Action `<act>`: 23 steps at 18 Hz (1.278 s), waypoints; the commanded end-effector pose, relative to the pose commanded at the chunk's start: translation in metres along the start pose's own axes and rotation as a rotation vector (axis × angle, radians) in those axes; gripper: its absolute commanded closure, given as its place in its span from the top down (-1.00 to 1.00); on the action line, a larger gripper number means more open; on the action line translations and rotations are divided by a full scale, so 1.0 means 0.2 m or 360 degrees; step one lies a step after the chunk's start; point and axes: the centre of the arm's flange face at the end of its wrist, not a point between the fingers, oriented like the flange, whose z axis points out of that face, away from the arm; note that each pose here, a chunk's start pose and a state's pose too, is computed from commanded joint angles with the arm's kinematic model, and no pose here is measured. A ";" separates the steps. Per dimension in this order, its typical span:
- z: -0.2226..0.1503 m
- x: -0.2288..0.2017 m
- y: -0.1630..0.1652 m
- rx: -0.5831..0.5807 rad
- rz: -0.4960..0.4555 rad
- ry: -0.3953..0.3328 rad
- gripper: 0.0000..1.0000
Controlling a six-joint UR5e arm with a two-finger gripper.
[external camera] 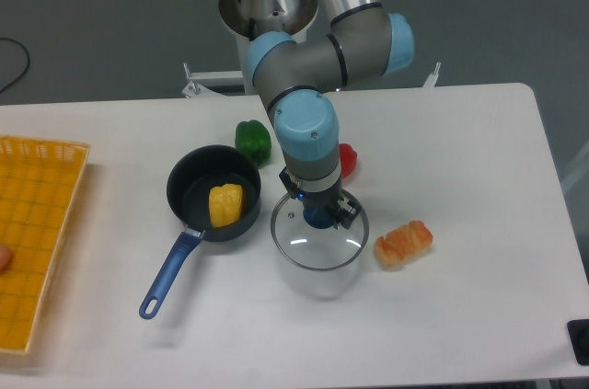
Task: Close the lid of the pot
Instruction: 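Hold the clear glass lid by its knob and lift it slightly, then carry the glass lid over the blue saucepan and lower it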
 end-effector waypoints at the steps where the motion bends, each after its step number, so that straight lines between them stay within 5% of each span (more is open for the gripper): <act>1: 0.00 0.00 0.00 0.0003 0.0000 -0.0001 -0.29; 23: -0.03 0.04 -0.01 -0.0046 0.0021 0.0067 -0.29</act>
